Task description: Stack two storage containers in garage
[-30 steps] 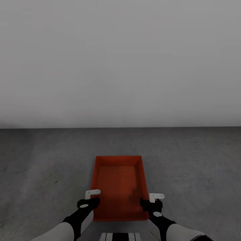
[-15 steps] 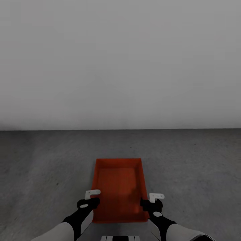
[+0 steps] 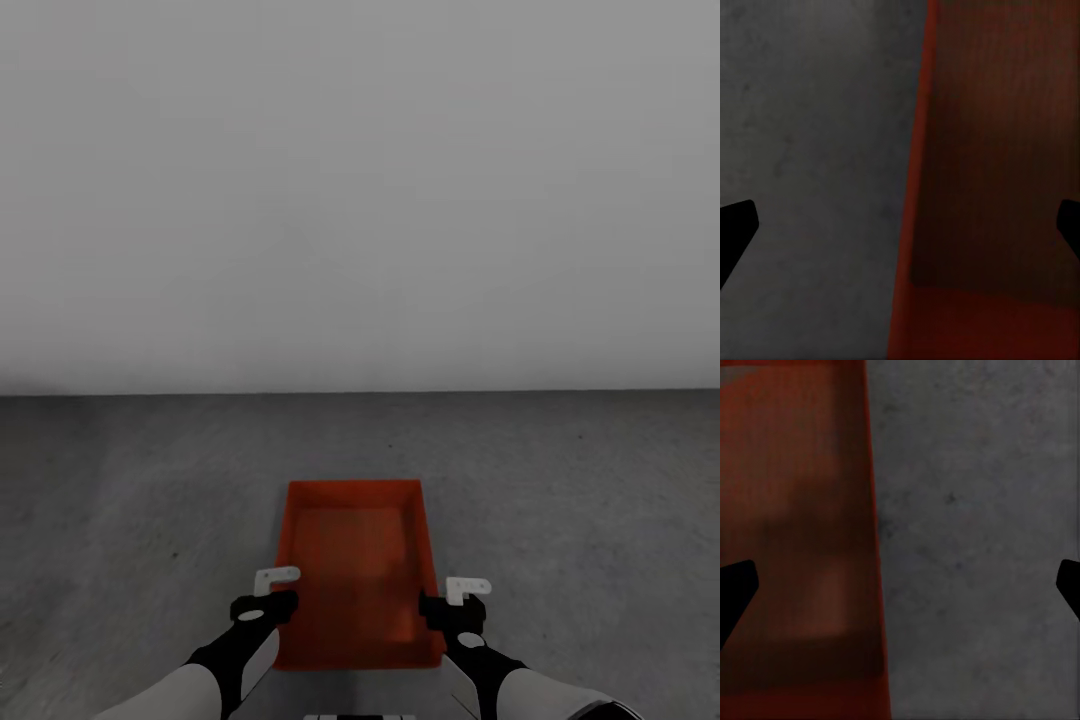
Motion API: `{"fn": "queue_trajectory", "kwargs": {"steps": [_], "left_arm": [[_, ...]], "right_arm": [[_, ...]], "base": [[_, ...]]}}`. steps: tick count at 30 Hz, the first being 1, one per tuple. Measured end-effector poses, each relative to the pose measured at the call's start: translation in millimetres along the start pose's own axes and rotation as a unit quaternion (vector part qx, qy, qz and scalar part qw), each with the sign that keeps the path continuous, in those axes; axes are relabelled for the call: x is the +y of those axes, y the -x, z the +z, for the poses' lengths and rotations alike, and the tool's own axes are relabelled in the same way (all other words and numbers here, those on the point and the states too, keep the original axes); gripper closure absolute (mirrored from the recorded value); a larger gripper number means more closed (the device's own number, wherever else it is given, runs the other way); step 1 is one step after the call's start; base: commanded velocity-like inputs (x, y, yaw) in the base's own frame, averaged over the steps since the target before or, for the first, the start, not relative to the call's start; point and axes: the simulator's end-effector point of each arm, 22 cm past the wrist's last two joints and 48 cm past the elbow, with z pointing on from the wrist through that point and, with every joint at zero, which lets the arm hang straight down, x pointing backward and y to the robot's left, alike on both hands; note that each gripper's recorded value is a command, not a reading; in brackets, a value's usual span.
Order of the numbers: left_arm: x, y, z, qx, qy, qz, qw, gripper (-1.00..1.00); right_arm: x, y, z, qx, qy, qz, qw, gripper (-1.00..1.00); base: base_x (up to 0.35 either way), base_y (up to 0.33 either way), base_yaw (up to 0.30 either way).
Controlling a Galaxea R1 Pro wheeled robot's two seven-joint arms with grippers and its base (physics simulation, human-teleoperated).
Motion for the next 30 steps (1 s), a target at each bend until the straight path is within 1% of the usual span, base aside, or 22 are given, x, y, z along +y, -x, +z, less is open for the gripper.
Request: {"fn": "queue_trajectory", "kwargs": {"steps": [7, 14, 22, 30], "left_arm": [[1.1, 9.0, -12.1, 0.0, 0.0, 0.0, 1.0, -1.0], [2.0, 17.9, -24.2, 0.0, 0.0, 0.0, 1.0, -1.0], [1.7, 27.4, -37.9, 0.0, -0.004, 0.001, 1.0, -1.0], [5.3, 36.8, -51.2, 0.0, 0.0, 0.001, 1.0, -1.0]], "right_arm": [[0.2, 10.6, -11.0, 0.0, 0.001, -0.001, 1.0, -1.0], [3.4, 21.9, -22.8, -0.002, 0.001, -0.006, 1.0, -1.0], [-2.1, 33.5, -34.3, -0.002, -0.002, -0.008, 1.0, -1.0], [-3.8, 43.8, -46.1, -0.001, 0.001, -0.005, 1.0, -1.0]], "base": [[0.0, 0.0, 0.0], [0.0, 0.0, 0.0], [0.0, 0.0, 0.0], [0.0, 0.0, 0.0]]}}
